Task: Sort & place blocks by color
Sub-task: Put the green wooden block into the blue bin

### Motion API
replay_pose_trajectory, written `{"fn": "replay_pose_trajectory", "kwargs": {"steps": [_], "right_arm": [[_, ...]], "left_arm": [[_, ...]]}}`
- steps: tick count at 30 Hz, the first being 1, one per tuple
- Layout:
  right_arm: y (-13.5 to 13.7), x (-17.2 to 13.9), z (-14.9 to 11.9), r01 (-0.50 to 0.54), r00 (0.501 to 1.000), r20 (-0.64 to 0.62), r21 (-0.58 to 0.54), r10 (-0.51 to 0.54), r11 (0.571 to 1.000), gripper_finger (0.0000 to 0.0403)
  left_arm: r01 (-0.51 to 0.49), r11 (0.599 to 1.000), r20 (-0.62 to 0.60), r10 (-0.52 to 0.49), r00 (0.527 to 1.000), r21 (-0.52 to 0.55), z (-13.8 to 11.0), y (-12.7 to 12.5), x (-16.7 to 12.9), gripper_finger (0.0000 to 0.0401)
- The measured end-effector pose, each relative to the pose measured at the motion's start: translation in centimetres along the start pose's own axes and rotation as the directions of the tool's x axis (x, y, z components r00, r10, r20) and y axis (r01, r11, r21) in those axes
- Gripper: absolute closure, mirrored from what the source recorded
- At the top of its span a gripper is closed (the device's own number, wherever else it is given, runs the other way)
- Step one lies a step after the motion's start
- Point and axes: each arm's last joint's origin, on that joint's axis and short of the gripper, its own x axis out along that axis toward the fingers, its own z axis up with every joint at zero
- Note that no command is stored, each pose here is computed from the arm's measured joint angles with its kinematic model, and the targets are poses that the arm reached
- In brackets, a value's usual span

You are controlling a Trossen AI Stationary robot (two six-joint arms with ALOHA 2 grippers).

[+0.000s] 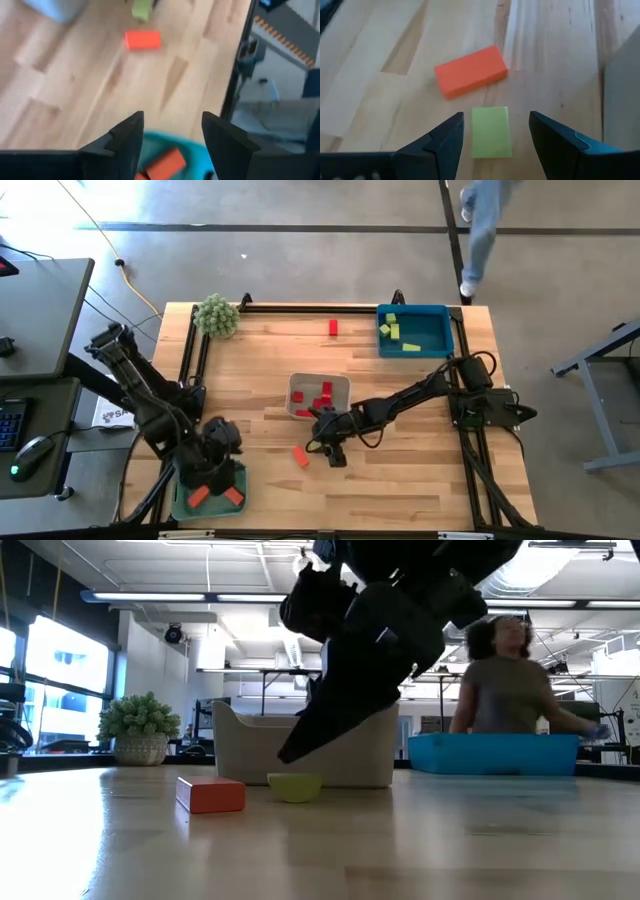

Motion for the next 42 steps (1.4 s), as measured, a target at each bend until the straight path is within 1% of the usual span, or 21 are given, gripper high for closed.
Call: {"fn": "replay_pose_trajectory", "kwargs": {"steps": [6, 15, 18, 21, 23, 24, 30, 34, 42], "right_arm": [[0.0, 0.7, -0.6, -0.036, 0.999, -0.025, 0.019, 0.036, 0.999, 0.0190], [0.0, 1.3, -1.2, -0.019, 0.999, -0.050, 0.032, 0.020, 0.999, 0.0194], [0.0, 1.3, -1.2, -0.018, 0.998, -0.055, 0.033, 0.020, 0.999, 0.0220], [-0.1, 1.3, -1.3, -0.017, 0.998, -0.060, 0.037, 0.019, 0.999, 0.0267], [0.0, 1.3, -1.3, -0.022, 0.998, -0.061, 0.061, 0.025, 0.998, 0.0298], [0.0, 1.3, -1.3, -0.022, 0.998, -0.063, 0.072, 0.026, 0.997, 0.0306], [0.0, 1.2, -1.2, -0.022, 0.997, -0.068, 0.084, 0.027, 0.996, 0.0306], [0.1, 0.7, -1.1, -0.044, 0.996, -0.077, 0.088, 0.051, 0.995, 0.0306], [0.6, -3.0, 1.1, -0.040, 0.999, -0.019, 0.072, 0.041, 0.997, 0.0306]], "left_arm": [[-0.032, 0.999, 0.073, 0.029, 0.997, 0.036, 2.1, 1.2, -0.3, 0.0210], [-0.081, 0.993, 0.104, 0.072, 0.992, 0.081, 4.0, 2.3, 0.1, 0.0210], [-0.090, 0.992, 0.107, 0.080, 0.991, 0.090, 4.2, 2.5, 0.2, 0.0210], [-0.096, 0.990, 0.109, 0.085, 0.990, 0.103, 4.4, 2.6, 0.2, 0.0210], [-0.099, 0.989, 0.108, 0.087, 0.990, 0.110, 4.4, 2.6, 0.2, 0.0210], [-0.098, 0.989, 0.108, 0.087, 0.990, 0.110, 4.4, 2.6, 0.2, 0.0210], [-0.099, 0.989, 0.108, 0.087, 0.990, 0.110, 4.4, 2.6, 0.3, 0.0210], [-0.102, 0.989, 0.106, 0.090, 0.990, 0.112, 4.4, 2.7, 0.3, 0.0210], [-0.120, 0.988, 0.124, 0.108, 0.986, 0.096, 4.7, 2.9, 0.3, 0.0210]]}}
